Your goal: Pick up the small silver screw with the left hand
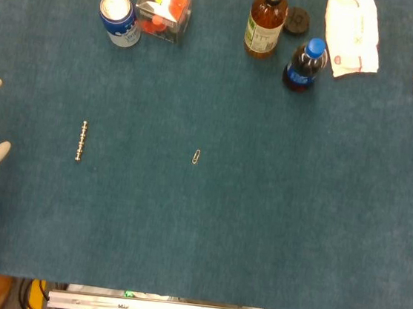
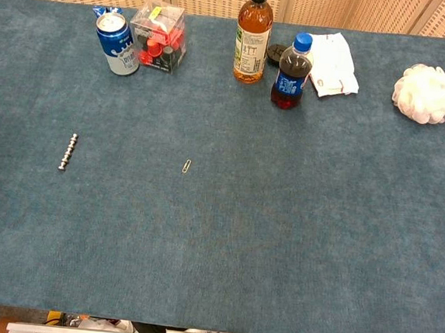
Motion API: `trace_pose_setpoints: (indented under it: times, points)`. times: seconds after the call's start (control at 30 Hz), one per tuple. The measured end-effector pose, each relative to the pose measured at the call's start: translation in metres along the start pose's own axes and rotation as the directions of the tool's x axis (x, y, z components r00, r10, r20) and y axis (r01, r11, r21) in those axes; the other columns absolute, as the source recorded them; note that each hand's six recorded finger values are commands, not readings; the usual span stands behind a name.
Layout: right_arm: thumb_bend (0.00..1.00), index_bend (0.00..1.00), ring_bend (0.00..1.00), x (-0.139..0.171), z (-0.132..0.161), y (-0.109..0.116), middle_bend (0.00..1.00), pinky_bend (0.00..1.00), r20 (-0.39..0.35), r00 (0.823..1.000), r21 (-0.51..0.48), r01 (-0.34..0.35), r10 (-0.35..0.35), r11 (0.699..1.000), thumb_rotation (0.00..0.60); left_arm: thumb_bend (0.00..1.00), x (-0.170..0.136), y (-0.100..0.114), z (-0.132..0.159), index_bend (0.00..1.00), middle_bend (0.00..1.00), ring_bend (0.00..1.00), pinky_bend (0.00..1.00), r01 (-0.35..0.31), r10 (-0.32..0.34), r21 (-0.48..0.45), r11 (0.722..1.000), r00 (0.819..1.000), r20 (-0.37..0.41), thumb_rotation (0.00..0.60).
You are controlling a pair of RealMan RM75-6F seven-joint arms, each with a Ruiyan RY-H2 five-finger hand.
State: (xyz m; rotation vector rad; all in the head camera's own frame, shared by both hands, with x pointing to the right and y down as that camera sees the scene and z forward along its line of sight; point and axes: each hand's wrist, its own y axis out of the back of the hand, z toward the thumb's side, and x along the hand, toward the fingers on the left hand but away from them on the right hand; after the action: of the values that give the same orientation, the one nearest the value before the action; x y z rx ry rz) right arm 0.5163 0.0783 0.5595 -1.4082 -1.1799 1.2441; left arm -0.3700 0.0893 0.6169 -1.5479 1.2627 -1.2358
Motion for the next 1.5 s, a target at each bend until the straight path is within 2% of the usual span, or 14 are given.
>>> trace_pose_setpoints:
  times: [0.23, 0.43, 0.53, 0.63, 0.73, 0.87, 1.0, 1.1, 1.27, 1.5]
  points:
    - [0.3, 0.14, 0.31, -0.001, 0.001, 0.001, 0.32, 0.4, -0.006, 1.0, 0.002, -0.002, 0.002, 1.0, 0.6, 0.17, -0.002, -0.001, 0.0, 0.21, 0.41, 0.42, 0.45, 0.009, -0.01, 0.014, 1.0, 1.0, 0.003, 0.6]
    - [0.3, 0.14, 0.31, -0.003, 0.006, 0.01, 0.32, 0.4, -0.037, 0.999, -0.009, 0.002, -0.002, 1.0, 0.6, 0.17, -0.003, -0.001, 0.002, 0.21, 0.41, 0.41, 0.43, 0.027, -0.029, 0.058, 0.998, 0.999, 0.042, 0.6]
    - [0.3, 0.14, 0.31, -0.005, 0.01, 0.017, 0.32, 0.4, -0.048, 0.999, -0.005, 0.013, -0.013, 1.0, 0.6, 0.17, -0.003, -0.004, 0.007, 0.21, 0.41, 0.41, 0.42, 0.048, -0.057, 0.093, 0.994, 0.994, 0.089, 0.6]
    - [0.3, 0.14, 0.31, -0.006, 0.014, 0.022, 0.32, 0.4, -0.056, 0.998, 0.001, 0.022, -0.022, 1.0, 0.6, 0.17, 0.0, -0.01, 0.012, 0.21, 0.41, 0.41, 0.42, 0.084, -0.108, 0.154, 0.985, 0.983, 0.15, 0.6]
    - [0.3, 0.14, 0.31, -0.008, 0.017, 0.023, 0.32, 0.4, -0.061, 0.998, 0.012, 0.022, -0.022, 1.0, 0.6, 0.17, 0.006, -0.02, 0.013, 0.22, 0.43, 0.43, 0.52, 0.125, -0.169, 0.224, 0.966, 0.967, 0.189, 0.6]
    - [0.3, 0.14, 0.31, -0.009, 0.022, 0.023, 0.32, 0.4, -0.063, 0.998, 0.024, 0.018, -0.017, 1.0, 0.6, 0.19, 0.016, -0.037, 0.016, 0.23, 0.52, 0.49, 0.61, 0.195, -0.274, 0.324, 0.926, 0.936, 0.221, 0.6]
    - [0.3, 0.14, 0.31, -0.01, 0.025, 0.021, 0.32, 0.4, -0.059, 0.998, 0.032, 0.016, -0.014, 0.999, 0.6, 0.38, 0.027, -0.054, 0.021, 0.25, 0.71, 0.64, 0.7, 0.251, -0.366, 0.401, 0.881, 0.898, 0.243, 0.6]
    - [0.3, 0.14, 0.31, -0.01, 0.024, 0.02, 0.32, 0.4, -0.052, 0.999, 0.038, 0.012, -0.01, 0.999, 0.6, 0.49, 0.036, -0.065, 0.023, 0.28, 0.8, 0.74, 0.79, 0.282, -0.426, 0.463, 0.84, 0.871, 0.243, 0.6]
    - [0.3, 0.14, 0.31, -0.009, 0.02, 0.02, 0.32, 0.4, -0.033, 0.999, 0.042, 0.012, -0.011, 0.999, 0.6, 0.56, 0.044, -0.081, 0.023, 0.31, 0.87, 0.82, 0.88, 0.347, -0.518, 0.543, 0.765, 0.833, 0.197, 0.6]
    - [0.3, 0.14, 0.32, -0.009, 0.017, 0.018, 0.33, 0.4, -0.022, 1.0, 0.042, 0.006, -0.005, 0.999, 0.6, 0.58, 0.047, -0.096, 0.024, 0.3, 0.91, 0.85, 0.91, 0.422, -0.597, 0.591, 0.687, 0.792, 0.128, 0.6]
